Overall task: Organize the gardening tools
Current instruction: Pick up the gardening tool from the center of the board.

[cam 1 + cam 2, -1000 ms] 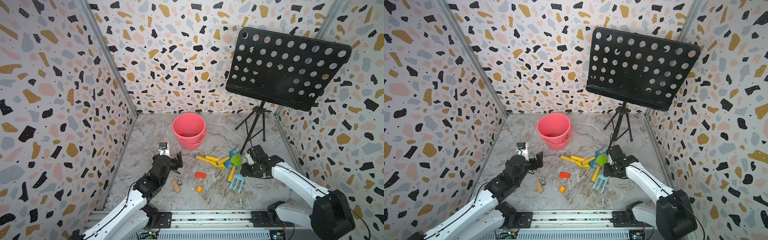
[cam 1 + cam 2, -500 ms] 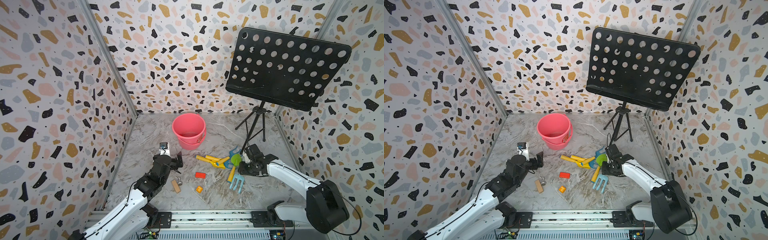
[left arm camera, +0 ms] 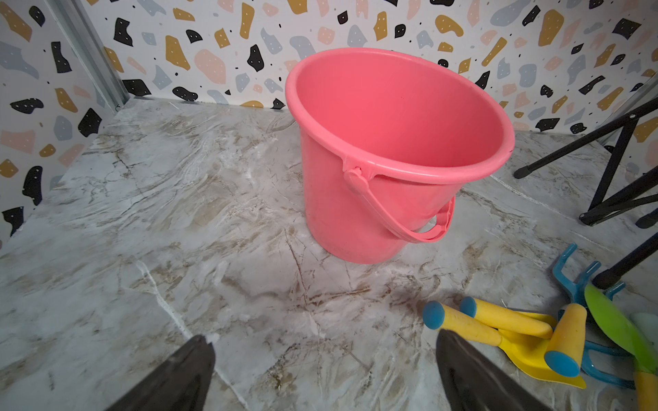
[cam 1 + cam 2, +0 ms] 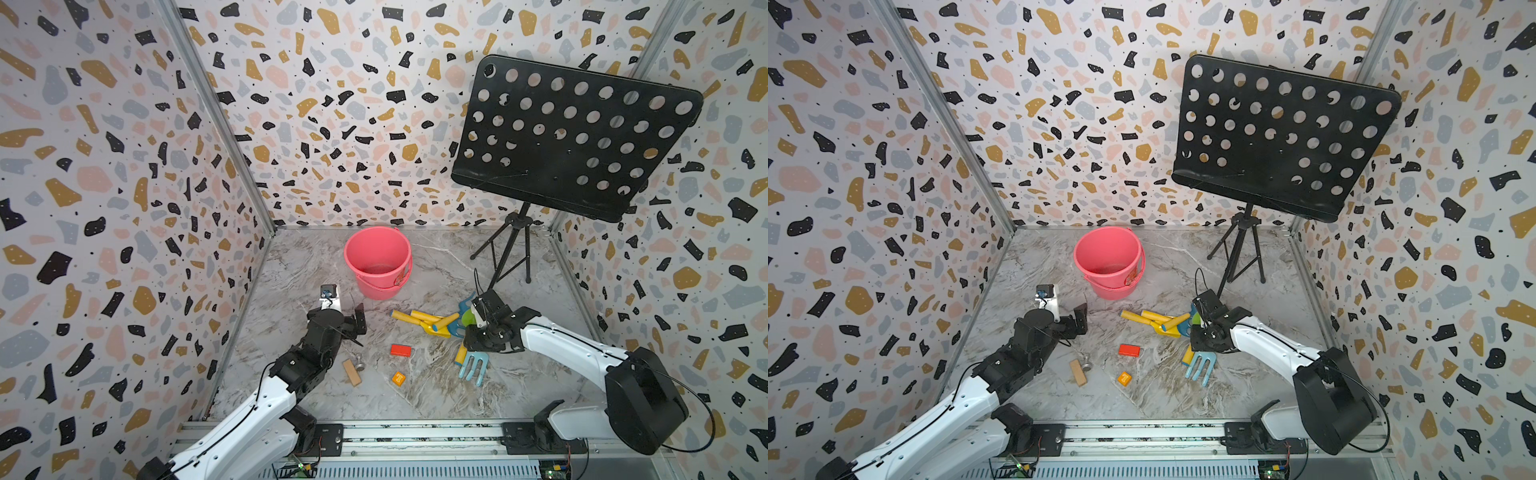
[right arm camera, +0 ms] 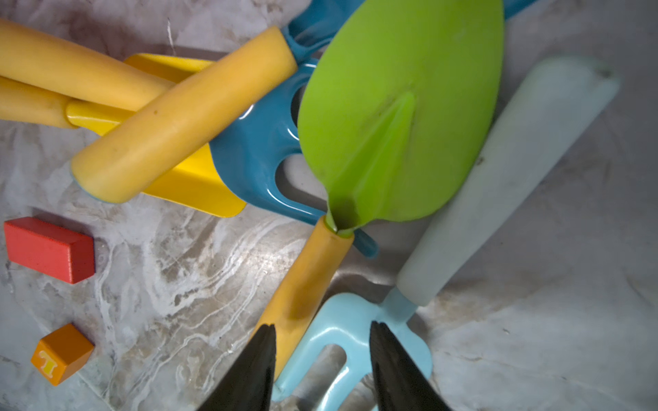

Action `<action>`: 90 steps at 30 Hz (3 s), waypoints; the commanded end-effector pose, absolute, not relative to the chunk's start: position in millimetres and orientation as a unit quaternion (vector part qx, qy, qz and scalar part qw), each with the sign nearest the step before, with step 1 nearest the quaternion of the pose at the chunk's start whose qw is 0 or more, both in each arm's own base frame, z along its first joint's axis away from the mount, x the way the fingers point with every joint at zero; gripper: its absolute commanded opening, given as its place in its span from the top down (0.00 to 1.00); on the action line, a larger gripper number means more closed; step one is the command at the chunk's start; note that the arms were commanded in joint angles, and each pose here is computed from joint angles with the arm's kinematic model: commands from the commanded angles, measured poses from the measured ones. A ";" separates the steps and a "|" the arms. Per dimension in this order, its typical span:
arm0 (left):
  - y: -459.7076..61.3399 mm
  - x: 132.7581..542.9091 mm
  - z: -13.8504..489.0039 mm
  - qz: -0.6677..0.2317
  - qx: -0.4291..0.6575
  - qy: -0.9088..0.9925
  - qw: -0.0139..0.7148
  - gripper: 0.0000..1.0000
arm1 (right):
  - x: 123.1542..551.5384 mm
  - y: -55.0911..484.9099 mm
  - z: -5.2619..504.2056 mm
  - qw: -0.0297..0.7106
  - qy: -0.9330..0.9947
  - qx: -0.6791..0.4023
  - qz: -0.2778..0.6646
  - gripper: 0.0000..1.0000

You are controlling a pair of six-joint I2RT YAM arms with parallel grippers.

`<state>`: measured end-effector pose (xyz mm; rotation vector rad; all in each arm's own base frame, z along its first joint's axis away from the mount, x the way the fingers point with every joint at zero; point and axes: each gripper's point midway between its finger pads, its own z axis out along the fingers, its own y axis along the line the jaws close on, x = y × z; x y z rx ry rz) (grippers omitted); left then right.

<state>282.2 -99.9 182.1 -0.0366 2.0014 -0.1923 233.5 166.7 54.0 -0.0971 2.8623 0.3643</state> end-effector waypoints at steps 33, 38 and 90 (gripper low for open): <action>-104.6 287.6 208.1 -0.087 -0.012 0.828 0.554 0.01 | 266.9 177.0 27.6 0.141 0.987 -0.025 0.066 0.64; -104.5 288.4 208.3 -0.087 -0.013 0.828 0.554 0.00 | 269.7 175.1 44.0 0.160 0.985 -0.026 0.066 0.74; -296.6 292.3 315.2 -0.488 0.035 0.802 0.343 0.12 | 242.4 275.5 240.0 0.444 0.773 -0.323 0.317 1.00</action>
